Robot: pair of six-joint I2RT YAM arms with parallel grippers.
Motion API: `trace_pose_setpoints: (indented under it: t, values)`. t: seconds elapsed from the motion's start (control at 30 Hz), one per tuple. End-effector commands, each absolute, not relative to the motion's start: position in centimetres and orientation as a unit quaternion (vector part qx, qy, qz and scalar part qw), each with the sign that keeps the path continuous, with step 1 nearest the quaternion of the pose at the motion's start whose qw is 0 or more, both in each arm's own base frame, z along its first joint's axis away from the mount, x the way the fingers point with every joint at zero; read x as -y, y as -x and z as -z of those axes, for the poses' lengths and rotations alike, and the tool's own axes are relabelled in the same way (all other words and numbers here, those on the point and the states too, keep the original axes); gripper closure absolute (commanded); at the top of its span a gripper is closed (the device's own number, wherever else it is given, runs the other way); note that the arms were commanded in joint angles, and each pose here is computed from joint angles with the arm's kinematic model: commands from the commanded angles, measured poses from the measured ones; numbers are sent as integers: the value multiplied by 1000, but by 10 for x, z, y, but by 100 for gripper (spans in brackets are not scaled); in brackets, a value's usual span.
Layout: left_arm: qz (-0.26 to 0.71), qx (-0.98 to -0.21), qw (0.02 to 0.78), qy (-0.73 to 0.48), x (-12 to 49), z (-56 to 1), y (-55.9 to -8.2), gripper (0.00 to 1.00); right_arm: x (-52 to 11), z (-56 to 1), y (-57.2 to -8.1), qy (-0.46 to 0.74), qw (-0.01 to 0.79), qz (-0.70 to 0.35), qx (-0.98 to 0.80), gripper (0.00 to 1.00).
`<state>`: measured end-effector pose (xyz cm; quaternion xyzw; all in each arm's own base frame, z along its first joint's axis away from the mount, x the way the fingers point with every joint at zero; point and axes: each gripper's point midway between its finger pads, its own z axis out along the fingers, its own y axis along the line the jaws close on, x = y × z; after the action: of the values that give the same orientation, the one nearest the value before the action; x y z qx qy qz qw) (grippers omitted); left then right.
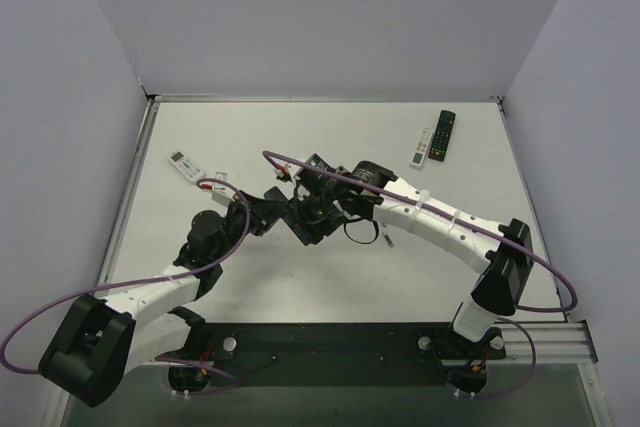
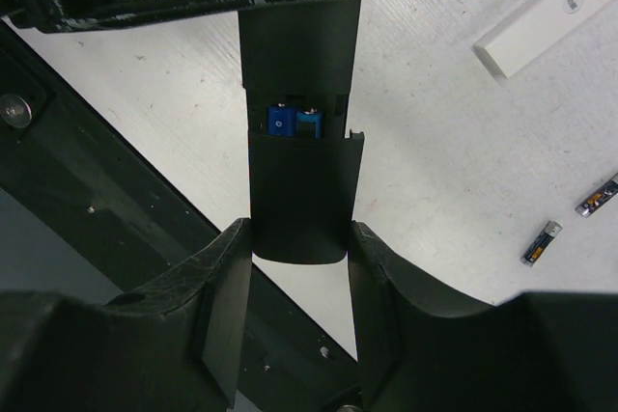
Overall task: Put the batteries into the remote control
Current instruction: Load the battery cover into the remote control.
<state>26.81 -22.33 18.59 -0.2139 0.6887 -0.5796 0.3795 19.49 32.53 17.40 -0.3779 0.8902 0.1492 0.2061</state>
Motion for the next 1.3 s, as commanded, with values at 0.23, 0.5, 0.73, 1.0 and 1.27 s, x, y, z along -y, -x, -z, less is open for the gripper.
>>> trace_pose_setpoints:
  t: [0.23, 0.5, 0.73, 1.0, 1.27]
  values:
    - [623, -634, 412, 202, 229, -239, -273, 100, -326, -179, -190, 389, 191, -140, -890, 89]
    - [627, -627, 411, 212, 226, -241, -272, 100, -324, -177, -188, 389, 185, -134, -892, 88]
    - [634, -622, 409, 209, 229, -246, -269, 100, -326, -178, -188, 392, 188, -133, -891, 87]
    - [640, -622, 405, 198, 232, -247, -263, 100, -327, -180, -190, 393, 192, -131, -890, 86]
    - [641, -621, 406, 196, 233, -250, -263, 100, -326, -178, -189, 395, 187, -126, -890, 86]
